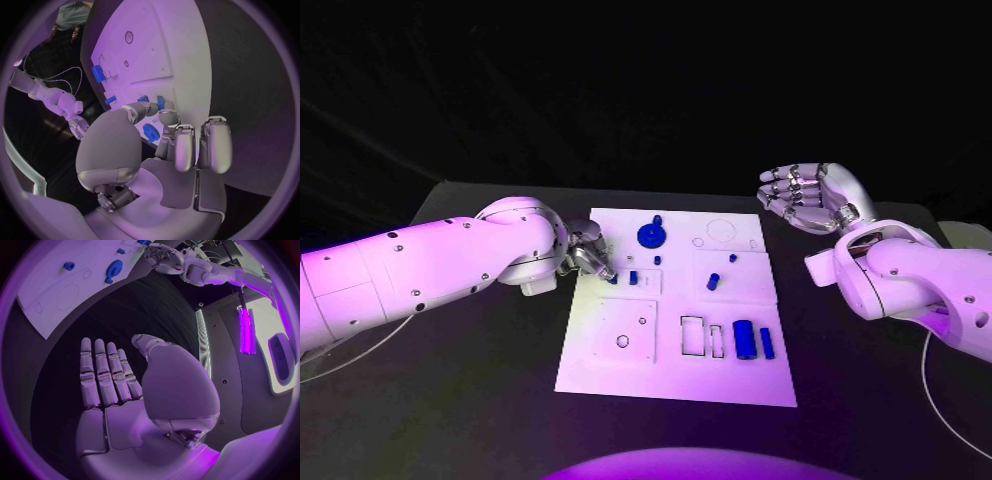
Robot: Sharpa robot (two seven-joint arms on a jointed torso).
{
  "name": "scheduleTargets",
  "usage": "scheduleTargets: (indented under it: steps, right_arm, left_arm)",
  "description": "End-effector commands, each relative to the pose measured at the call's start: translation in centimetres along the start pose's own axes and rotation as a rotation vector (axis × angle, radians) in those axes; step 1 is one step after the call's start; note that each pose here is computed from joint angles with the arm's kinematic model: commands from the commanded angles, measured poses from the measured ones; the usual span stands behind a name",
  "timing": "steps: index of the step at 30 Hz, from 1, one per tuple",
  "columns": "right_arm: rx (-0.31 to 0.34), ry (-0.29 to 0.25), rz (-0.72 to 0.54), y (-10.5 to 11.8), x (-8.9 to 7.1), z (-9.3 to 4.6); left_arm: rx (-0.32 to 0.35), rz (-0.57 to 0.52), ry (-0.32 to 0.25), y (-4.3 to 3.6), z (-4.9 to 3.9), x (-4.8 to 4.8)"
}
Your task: Assemble the parts on the task board
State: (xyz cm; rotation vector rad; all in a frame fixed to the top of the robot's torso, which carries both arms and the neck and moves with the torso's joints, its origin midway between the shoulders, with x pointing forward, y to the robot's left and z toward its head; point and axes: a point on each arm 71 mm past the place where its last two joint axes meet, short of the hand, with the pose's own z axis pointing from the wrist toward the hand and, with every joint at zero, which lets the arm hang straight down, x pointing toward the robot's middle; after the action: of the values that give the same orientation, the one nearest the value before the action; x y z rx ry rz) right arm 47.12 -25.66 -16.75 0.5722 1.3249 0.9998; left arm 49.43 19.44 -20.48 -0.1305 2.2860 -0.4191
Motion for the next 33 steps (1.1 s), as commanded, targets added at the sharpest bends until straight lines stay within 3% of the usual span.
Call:
scheduleTargets:
  steps: [1,12,33]
  right_arm:
    - [-0.010,-0.002,-0.001,0.1,0.0,0.0]
    - [-0.009,-0.004,-0.002,0.1,0.0,0.0]
    - [-0.009,-0.002,0.000,0.2,0.1,0.0]
  left_arm:
    - [-0.001,0.013,0.025,-0.10,0.04,0.31]
    - [0.009,-0.014,0.040,-0.26,0.07,0.28]
    - [-0.007,0.028,0.156,-1.11,1.08,0.60]
